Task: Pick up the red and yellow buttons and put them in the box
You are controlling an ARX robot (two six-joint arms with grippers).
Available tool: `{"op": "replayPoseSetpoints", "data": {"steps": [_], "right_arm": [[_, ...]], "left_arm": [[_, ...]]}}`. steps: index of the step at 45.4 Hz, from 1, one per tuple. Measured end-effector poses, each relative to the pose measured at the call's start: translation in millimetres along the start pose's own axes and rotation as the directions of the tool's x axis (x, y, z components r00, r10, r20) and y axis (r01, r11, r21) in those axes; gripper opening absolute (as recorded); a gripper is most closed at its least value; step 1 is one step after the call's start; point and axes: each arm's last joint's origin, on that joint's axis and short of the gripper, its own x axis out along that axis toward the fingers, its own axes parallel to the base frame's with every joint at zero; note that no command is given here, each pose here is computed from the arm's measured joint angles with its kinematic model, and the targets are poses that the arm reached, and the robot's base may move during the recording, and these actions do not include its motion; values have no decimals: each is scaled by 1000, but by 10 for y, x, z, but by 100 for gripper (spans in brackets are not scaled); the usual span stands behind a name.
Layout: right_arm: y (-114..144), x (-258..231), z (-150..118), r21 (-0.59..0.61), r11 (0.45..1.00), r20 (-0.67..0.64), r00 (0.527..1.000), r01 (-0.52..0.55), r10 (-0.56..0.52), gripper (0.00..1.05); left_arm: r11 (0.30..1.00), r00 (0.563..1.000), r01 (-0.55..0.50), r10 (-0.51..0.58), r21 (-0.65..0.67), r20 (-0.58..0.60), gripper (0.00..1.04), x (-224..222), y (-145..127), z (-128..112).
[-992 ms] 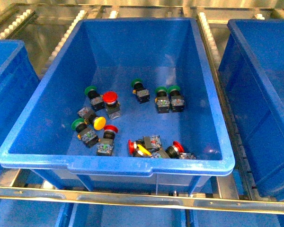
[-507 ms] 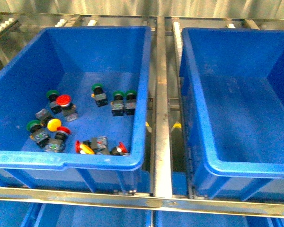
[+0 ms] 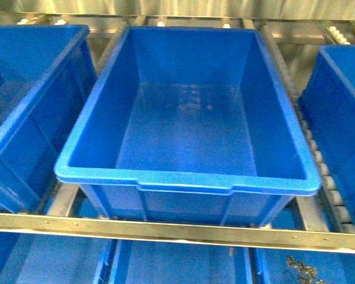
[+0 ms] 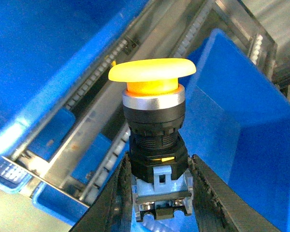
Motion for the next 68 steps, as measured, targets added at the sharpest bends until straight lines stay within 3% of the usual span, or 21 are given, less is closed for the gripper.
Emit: {"op": "replayPoseSetpoints", "data": {"steps": [5, 20, 36, 49, 61, 68], "right_arm": [[5, 11, 17, -3, 1000, 7, 1000, -2, 2, 26], [47, 57, 50, -8, 1000, 15, 1000, -17, 17, 26], [58, 114, 66, -11, 1000, 10, 1000, -26, 26, 26], [58, 157, 61, -2, 1000, -5, 1000, -26, 26, 26], [65, 191, 106, 16, 999, 24, 999, -39, 39, 26], [40, 351, 22, 53, 999, -34, 999, -11, 12, 26]], "left_arm": [[1000, 1000, 0, 0, 0, 5, 10, -14, 0, 4], [1000, 1000, -1, 1, 2, 6, 60, -16, 1, 4], [1000, 999, -1, 1, 6, -34, 3, -123, 2, -48], [1000, 1000, -1, 1, 5, -15, 3, -155, 2, -38], [1000, 1000, -4, 4, 6, -15, 60, -155, 3, -39], [1000, 1000, 0, 0, 6, -15, 93, -155, 2, -38]]}}
